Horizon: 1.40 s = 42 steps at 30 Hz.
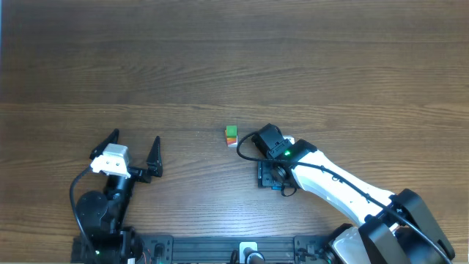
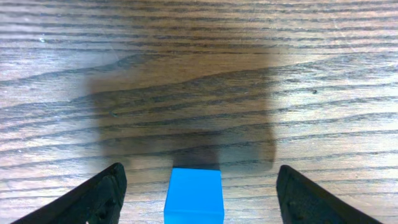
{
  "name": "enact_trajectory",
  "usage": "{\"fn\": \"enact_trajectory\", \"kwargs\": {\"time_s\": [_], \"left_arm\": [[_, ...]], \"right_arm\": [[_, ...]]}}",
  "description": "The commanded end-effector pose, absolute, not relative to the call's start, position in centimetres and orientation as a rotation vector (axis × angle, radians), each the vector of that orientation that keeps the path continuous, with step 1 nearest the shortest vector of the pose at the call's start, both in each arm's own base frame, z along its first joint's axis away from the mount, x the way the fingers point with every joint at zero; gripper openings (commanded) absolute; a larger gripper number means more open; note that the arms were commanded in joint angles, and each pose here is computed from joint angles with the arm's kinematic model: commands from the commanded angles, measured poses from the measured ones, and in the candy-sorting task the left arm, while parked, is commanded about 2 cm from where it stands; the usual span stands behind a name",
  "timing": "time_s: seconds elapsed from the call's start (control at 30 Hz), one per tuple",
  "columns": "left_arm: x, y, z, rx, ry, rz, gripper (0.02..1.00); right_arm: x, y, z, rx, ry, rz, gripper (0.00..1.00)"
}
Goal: Stack Cubes
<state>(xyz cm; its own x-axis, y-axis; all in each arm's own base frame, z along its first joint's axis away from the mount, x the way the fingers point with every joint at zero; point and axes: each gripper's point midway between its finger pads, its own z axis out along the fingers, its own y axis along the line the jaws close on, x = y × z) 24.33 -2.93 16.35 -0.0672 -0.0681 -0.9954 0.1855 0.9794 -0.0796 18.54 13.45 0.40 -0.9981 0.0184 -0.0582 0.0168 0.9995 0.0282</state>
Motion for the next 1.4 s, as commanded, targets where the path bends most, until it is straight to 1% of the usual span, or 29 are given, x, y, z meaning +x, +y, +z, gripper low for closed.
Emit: {"fn": "enact_trajectory", "kwargs": {"time_s": [0.03,0.4,0.6,1.1,1.4], "left_arm": [[24.29,-3.22,16.22,0.117,1.622,-0.207,0.998],[24.29,-3.22,16.22,0.117,1.622,-0.207,1.000],[24.29,-3.22,16.22,0.117,1.622,-0.207,1.000],[24.29,-3.22,16.22,0.117,1.622,-0.207,1.000],[24.29,-3.22,16.22,0.117,1.622,-0.207,1.000]], "right_arm": [[18.24,13.39,0.56,0.020,3.078,0.045,0.711],[17.72,13.78,0.53,0.008,3.099,0.071,0.581],[17.50,14.04,0.53,0.007,3.101,0.071,0.551],[17.37,14.07,0.50,0.009,3.105,0.074,0.421],[17.36,14.07,0.49,0.009,3.105,0.074,0.314]]}}
